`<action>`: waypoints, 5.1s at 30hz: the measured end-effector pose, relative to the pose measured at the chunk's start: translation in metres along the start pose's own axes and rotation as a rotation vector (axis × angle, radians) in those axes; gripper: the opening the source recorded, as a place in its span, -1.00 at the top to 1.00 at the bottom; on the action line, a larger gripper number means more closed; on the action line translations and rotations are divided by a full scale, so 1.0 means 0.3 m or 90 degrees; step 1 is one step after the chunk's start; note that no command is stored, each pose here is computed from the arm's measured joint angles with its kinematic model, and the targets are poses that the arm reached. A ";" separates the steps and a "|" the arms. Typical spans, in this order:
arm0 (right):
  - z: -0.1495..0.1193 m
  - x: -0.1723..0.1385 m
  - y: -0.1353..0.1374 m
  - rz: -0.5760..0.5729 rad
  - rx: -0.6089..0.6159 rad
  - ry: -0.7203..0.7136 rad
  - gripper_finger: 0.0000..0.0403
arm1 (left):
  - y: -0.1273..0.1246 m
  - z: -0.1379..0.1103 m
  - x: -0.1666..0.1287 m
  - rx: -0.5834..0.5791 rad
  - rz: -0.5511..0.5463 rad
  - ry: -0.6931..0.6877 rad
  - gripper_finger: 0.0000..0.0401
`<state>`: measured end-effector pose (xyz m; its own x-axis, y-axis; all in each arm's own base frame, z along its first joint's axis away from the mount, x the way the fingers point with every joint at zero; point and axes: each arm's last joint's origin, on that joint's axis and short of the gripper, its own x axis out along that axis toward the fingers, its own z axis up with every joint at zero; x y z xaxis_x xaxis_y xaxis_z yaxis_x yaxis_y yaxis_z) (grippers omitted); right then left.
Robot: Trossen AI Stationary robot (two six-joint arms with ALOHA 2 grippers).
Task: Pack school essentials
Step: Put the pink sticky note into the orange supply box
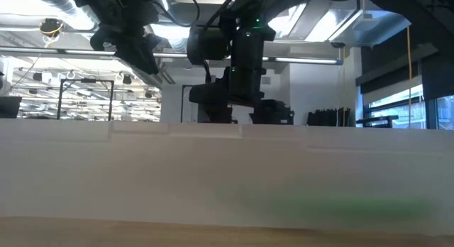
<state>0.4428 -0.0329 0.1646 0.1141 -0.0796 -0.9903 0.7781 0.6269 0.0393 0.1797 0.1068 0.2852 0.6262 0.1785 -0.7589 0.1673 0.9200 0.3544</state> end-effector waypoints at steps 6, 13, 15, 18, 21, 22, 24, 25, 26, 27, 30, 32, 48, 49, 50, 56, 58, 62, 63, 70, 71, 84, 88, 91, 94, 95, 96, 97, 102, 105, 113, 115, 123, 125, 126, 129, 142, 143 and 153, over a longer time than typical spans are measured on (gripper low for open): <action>-0.017 -0.001 0.008 -0.030 0.014 -0.018 -0.99 | 0.000 0.000 0.000 0.000 0.000 0.000 0.53; 0.006 0.042 -0.011 -0.016 -0.004 0.023 -0.99 | 0.000 0.000 0.000 0.000 0.000 0.000 0.53; 0.017 0.055 -0.022 -0.009 -0.003 0.037 -0.99 | 0.000 0.000 0.000 0.000 0.000 0.000 0.53; 0.029 0.057 -0.033 -0.008 -0.013 0.038 -0.99 | 0.000 0.000 0.000 0.000 0.000 0.000 0.53; 0.038 0.058 -0.041 -0.007 -0.015 0.039 -0.99 | 0.000 0.000 0.000 0.000 0.000 0.000 0.53; 0.039 0.058 -0.042 -0.006 -0.016 0.038 -0.99 | 0.000 0.000 0.000 0.000 0.000 0.000 0.53; 0.042 0.068 -0.041 -0.005 -0.016 0.037 -0.99 | 0.000 0.000 0.000 0.000 0.000 0.000 0.53; 0.045 0.074 -0.042 -0.002 -0.015 0.039 -0.99 | 0.000 0.000 0.000 0.000 0.000 0.000 0.53; 0.047 0.077 -0.044 0.003 -0.013 0.046 -0.99 | 0.000 0.000 0.000 0.000 0.000 0.000 0.53; 0.048 0.087 -0.044 0.012 -0.012 0.060 -0.99 | 0.000 0.000 0.000 0.000 0.000 0.000 0.53; 0.058 0.098 -0.055 0.030 -0.013 0.084 -0.99 | 0.000 0.000 0.000 0.000 0.001 0.000 0.53; 0.063 0.105 -0.061 0.036 -0.012 0.094 -0.99 | 0.001 0.000 0.001 0.000 0.001 -0.001 0.53; 0.068 0.112 -0.064 0.048 -0.033 0.098 -0.99 | 0.002 0.001 0.001 0.001 0.003 -0.003 0.53; 0.068 0.113 -0.064 0.048 -0.039 0.098 -0.98 | 0.002 0.001 0.001 0.001 0.003 -0.003 0.53; 0.068 0.113 -0.064 0.048 -0.041 0.098 -0.98 | 0.002 0.001 0.001 0.001 0.003 -0.003 0.53; 0.068 0.114 -0.064 0.049 -0.041 0.098 -0.90 | 0.002 0.001 0.001 0.001 0.003 -0.003 0.53; 0.068 0.114 -0.065 0.045 -0.041 0.095 -0.89 | 0.002 0.001 0.000 0.001 0.004 -0.003 0.53; 0.067 0.114 -0.065 0.044 -0.042 0.096 -0.89 | 0.002 0.002 0.001 0.001 0.003 -0.004 0.53; 0.067 0.113 -0.065 0.047 -0.043 0.099 -0.89 | 0.002 0.002 0.000 0.001 0.004 -0.004 0.53; 0.080 0.079 -0.055 0.047 -0.062 0.115 -0.89 | 0.007 0.007 0.000 -0.024 0.014 -0.015 0.53; 0.084 0.072 -0.051 0.054 -0.062 0.113 -0.89 | 0.007 0.007 0.000 -0.029 0.013 -0.014 0.53; 0.090 0.071 -0.047 0.086 -0.055 0.116 -0.89 | 0.006 0.006 0.000 -0.034 0.011 -0.012 0.53; 0.095 0.071 -0.052 0.087 -0.054 0.119 -0.89 | 0.006 0.006 0.000 -0.034 0.011 -0.012 0.53; 0.097 0.071 -0.055 0.087 -0.055 0.118 -0.89 | 0.006 0.005 0.000 -0.034 0.011 -0.012 0.53; 0.098 0.071 -0.057 0.088 -0.066 0.118 -0.89 | 0.006 0.005 0.000 -0.034 0.011 -0.012 0.53; 0.098 0.070 -0.056 0.088 -0.067 0.118 -0.89 | 0.006 0.006 0.000 -0.034 0.011 -0.012 0.53; 0.099 0.067 -0.056 0.087 -0.069 0.117 -0.89 | 0.006 0.005 0.000 -0.034 0.011 -0.012 0.53; 0.102 0.062 -0.055 0.086 -0.072 0.113 -0.89 | 0.006 0.006 0.000 -0.034 0.011 -0.012 0.53; 0.131 0.017 -0.045 0.081 -0.086 0.071 -0.89 | 0.006 0.006 0.000 -0.034 0.011 -0.012 0.53; 0.147 -0.017 -0.043 0.083 -0.099 0.059 -0.89 | 0.006 0.005 0.000 -0.034 0.010 -0.011 0.53; 0.178 -0.182 -0.027 0.100 -0.143 0.033 -0.89 | -0.001 0.003 -0.019 -0.033 0.015 -0.016 0.53; 0.175 -0.226 -0.020 0.104 -0.154 0.027 -0.89 | -0.004 0.003 -0.033 -0.032 0.021 -0.022 0.53; 0.088 -0.342 0.060 0.144 -0.269 0.033 -0.89 | -0.036 0.003 -0.132 -0.036 0.046 -0.083 0.53; 0.056 -0.352 0.080 0.160 -0.300 0.049 -0.89 | -0.053 0.000 -0.154 -0.052 0.015 -0.111 0.53; 0.039 -0.358 0.091 0.161 -0.315 0.052 -0.89 | -0.064 -0.003 -0.165 -0.064 -0.006 -0.123 0.53; -0.008 -0.374 0.125 0.166 -0.354 0.052 -0.89 | -0.092 -0.009 -0.188 -0.104 -0.069 -0.153 0.53; -0.263 -0.400 0.276 0.170 -0.534 0.082 -0.89 | -0.190 0.031 -0.210 -0.090 -0.252 -0.214 0.53; -0.282 -0.402 0.285 0.170 -0.536 0.087 -0.89 | -0.195 0.034 -0.210 -0.085 -0.257 -0.215 0.53; -0.407 -0.397 0.371 0.203 -0.514 0.071 -0.89 | -0.231 0.062 -0.215 -0.048 -0.295 -0.235 0.53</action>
<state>0.4403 0.1409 0.2706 0.1581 0.2420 -0.9573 0.0390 0.9672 0.2510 0.1418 0.0249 0.3197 0.7264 -0.3689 -0.5798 0.4407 0.8975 -0.0189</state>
